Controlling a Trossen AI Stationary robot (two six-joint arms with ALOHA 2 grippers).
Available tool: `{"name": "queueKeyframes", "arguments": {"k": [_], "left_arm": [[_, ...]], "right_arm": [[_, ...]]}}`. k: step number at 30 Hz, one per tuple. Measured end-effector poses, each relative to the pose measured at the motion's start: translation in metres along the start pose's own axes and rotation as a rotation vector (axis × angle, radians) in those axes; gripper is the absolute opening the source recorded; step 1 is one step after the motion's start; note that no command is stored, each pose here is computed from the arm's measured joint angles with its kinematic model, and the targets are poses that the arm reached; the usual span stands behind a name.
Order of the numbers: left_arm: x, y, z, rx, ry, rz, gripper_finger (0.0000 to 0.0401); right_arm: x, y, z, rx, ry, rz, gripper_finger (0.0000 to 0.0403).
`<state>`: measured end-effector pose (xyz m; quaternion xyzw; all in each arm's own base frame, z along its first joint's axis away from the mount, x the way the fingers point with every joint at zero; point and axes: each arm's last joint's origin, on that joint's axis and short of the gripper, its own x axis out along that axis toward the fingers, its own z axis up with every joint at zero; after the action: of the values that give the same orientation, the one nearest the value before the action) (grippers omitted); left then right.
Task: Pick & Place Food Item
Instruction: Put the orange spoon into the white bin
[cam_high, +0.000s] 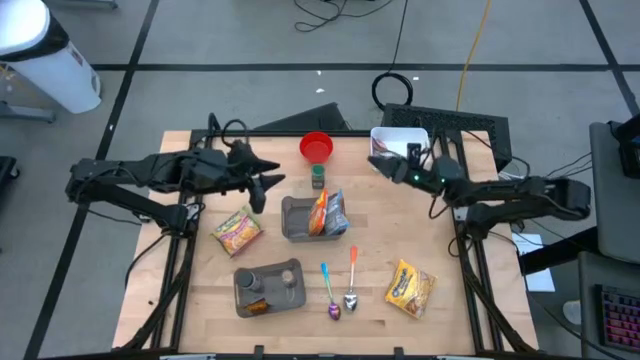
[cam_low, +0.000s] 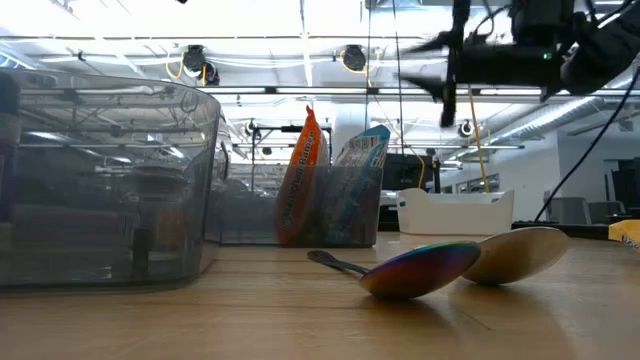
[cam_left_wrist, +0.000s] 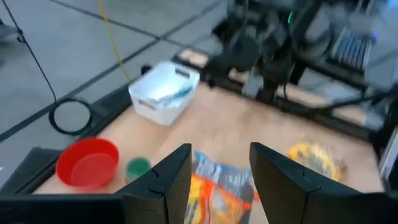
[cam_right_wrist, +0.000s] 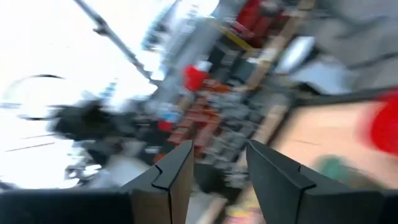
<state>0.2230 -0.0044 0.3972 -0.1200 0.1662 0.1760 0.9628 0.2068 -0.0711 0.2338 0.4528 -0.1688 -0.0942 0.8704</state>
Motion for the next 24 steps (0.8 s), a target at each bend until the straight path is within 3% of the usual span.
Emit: {"name": "queueKeyframes", "arguments": {"k": [7,11,15,20,24], "left_arm": [[0.001,0.000,-0.003,0.045,0.035,-0.012,0.0168],[0.003,0.003,-0.003,0.059,0.040,0.003,0.0168],[0.003,0.006,-0.002,0.031,0.037,0.009,0.0168],[0.002,0.003,-0.003,0.017,0.069,-0.097,0.0168],[-0.006,-0.002,-0.003,-0.036,0.096,-0.216,0.0168]], "right_arm": [[0.006,0.045,-0.011,0.055,-0.106,0.357,0.0142],[0.018,0.083,-0.013,0.019,-0.128,0.450,0.0154],[0.036,0.133,-0.010,-0.092,-0.111,0.499,0.0192],[0.057,0.192,-0.010,-0.304,0.176,0.491,0.0251],[0.055,0.230,-0.017,-0.559,0.491,0.334,0.0272]]}}
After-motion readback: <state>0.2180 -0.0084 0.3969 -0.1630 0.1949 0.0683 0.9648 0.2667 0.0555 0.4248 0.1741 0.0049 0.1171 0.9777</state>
